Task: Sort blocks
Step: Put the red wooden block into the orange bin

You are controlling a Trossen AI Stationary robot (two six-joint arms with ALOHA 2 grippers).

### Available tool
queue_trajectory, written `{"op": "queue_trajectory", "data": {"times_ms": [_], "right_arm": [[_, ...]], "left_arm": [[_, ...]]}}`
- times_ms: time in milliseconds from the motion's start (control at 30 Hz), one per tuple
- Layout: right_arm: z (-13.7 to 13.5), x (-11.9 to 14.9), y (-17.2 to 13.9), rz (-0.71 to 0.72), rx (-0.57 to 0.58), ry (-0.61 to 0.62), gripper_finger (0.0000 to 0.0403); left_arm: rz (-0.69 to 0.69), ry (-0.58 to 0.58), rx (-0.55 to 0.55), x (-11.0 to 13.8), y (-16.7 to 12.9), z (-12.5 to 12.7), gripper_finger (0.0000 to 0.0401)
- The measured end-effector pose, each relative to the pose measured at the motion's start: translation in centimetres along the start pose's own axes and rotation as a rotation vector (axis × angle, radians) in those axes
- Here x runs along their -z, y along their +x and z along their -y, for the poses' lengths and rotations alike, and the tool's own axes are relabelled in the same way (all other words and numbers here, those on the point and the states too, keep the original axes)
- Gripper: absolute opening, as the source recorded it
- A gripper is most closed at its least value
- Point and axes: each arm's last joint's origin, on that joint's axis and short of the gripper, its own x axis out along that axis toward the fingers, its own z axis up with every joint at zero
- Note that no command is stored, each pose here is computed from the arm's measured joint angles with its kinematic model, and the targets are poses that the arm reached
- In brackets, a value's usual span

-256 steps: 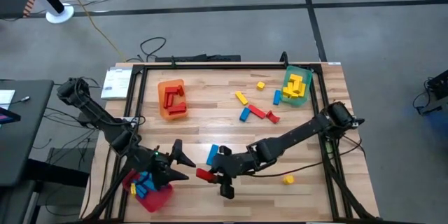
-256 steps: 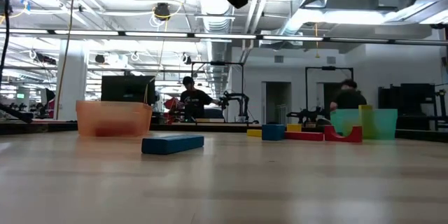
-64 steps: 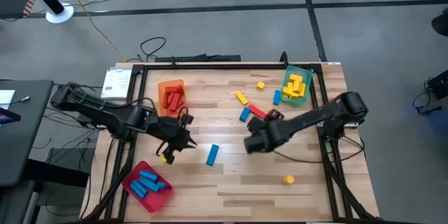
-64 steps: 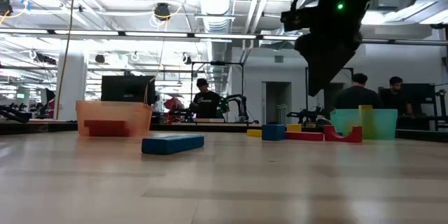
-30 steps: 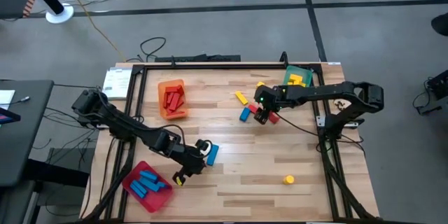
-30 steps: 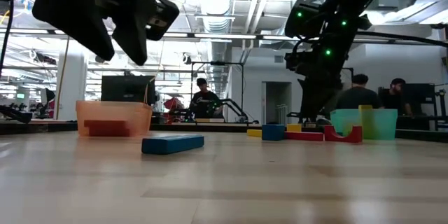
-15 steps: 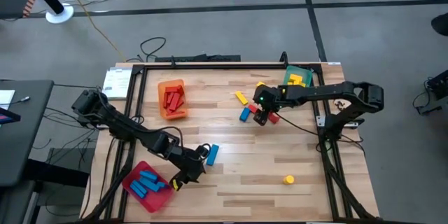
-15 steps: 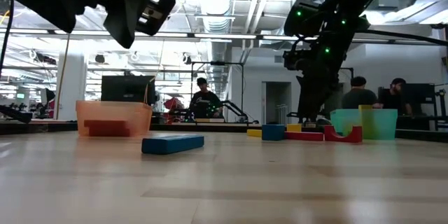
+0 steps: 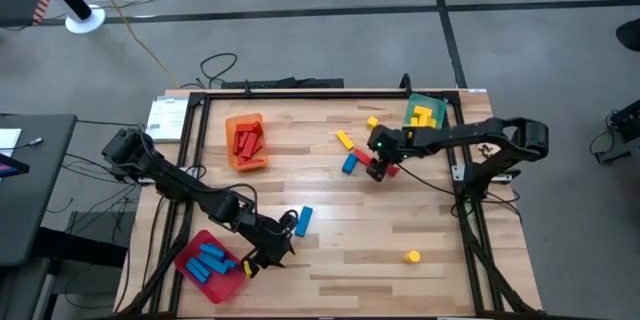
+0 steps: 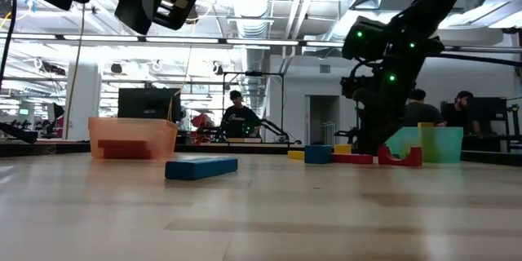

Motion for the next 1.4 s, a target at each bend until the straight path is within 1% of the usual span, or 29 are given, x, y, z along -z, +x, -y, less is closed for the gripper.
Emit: {"op": "queue_trajectory", "data": {"times_ms": [133, 267, 500, 600, 700, 767, 833, 1033, 1133, 1267, 1400], "right_arm": [[-0.6, -0.3, 0.0, 0.040, -0.021, -0.016, 0.0261], [-0.6, -0.1, 0.9, 0.013, -0.012, -0.019, 0.0261], [-0.9, -0.3, 3.3, -0.099, 0.062, -0.046, 0.0261], [-1.4, -0.7, 3.3, -0.118, 0.108, -0.057, 0.0260], [-1.8, -1.2, 3.0, -0.097, 0.122, -0.069, 0.0258], [-1.8, -1.4, 2.7, -0.084, 0.117, -0.070, 0.0249], [-1.8, -1.5, 2.6, -0.079, 0.115, -0.069, 0.0232], [-2.1, -1.4, 2.6, -0.078, 0.105, -0.063, 0.0151], [-2.2, -1.4, 2.6, -0.074, 0.113, -0.061, 0.0120], [-2.5, -1.4, 2.4, -0.067, 0.105, -0.051, 0.0111], [-2.6, -1.3, 1.6, -0.068, 0.088, -0.026, 0.0122]], "left_arm": [[0.006, 0.006, -0.002, -0.1, 0.0, 0.0, 0.0191], [0.028, 0.022, -0.007, -0.3, 0.0, -0.1, 0.0191], [0.035, 0.022, -0.008, -0.3, 0.0, -0.1, 0.0191], [0.026, 0.021, -0.006, -0.3, 0.0, -0.1, 0.0191], [0.019, 0.020, -0.005, -0.2, 0.0, -0.1, 0.0191], [0.019, 0.021, -0.005, -0.2, 0.0, -0.1, 0.0191], [0.017, 0.022, -0.012, -0.2, 0.0, -0.1, 0.0191], [0.012, 0.040, -0.026, -0.1, 0.0, -0.1, 0.0191], [0.012, 0.040, -0.026, -0.1, 0.0, -0.1, 0.0191], [0.008, 0.072, -0.026, -0.1, 0.0, -0.1, 0.0191], [0.015, 0.150, -0.028, -0.2, 0.0, -0.1, 0.0191]]}}
